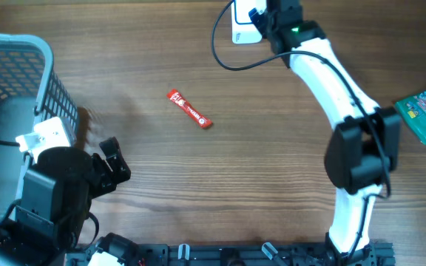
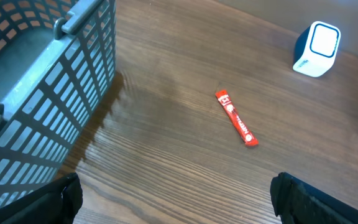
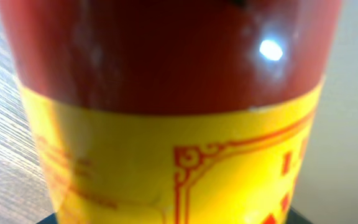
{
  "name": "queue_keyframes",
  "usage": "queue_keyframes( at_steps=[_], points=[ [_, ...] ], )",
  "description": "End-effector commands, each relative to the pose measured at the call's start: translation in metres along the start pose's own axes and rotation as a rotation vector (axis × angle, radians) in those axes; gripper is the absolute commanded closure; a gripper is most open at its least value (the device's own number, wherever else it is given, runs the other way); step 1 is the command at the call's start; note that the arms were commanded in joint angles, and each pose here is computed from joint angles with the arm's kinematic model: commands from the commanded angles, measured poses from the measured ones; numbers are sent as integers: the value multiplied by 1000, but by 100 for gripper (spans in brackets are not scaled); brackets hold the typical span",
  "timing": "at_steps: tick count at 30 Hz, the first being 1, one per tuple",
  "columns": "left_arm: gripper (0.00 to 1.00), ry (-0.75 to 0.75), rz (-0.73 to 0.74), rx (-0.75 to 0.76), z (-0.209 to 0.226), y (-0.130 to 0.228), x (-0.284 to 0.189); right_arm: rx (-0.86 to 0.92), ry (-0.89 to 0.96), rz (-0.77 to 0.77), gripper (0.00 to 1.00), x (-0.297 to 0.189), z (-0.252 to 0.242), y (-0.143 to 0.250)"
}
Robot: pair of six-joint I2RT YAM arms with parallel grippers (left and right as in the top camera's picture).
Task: Scan the item barcode
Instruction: 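Lift the sauce bottle with the right gripper to the white scanner, then carry the sauce bottle with the right gripper off to the right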
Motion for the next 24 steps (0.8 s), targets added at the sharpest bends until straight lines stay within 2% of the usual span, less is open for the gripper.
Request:
queue_keyframes(
  at_steps=[1, 5, 7, 12, 15, 18, 24],
  points=[
    [0, -1, -8, -5, 0, 0, -1, -51, 6, -7, 53, 37, 13, -5],
    [0, -1, -8, -5, 0, 0, -1, -37, 26, 14, 52, 79, 17, 7],
    [0, -1, -8, -5, 0, 0, -1, -34, 24, 11, 50, 84, 19, 8],
    [0, -1, -8, -5, 0, 0, -1, -50, 43, 116, 51, 85, 16, 22],
    [0, -1, -8, -5, 0, 0, -1, -143, -15, 204, 51, 81, 21, 33],
    [0, -1, -8, -5, 0, 0, -1, -187, -29, 215, 51, 81, 22, 34],
    [0, -1, -8, -5, 0, 0, -1, -39, 27, 237, 51, 63, -9, 20]
  ],
)
Point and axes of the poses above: each gripper's point midway between its finger pads, its own x axis out along the fingers, its own z axis along the line the jaws close on, y = z × x, the point moved 10 cm from there along -x, back along the fingers, and after that the axes turned 9 degrees about -x, right-handed, at the moved point
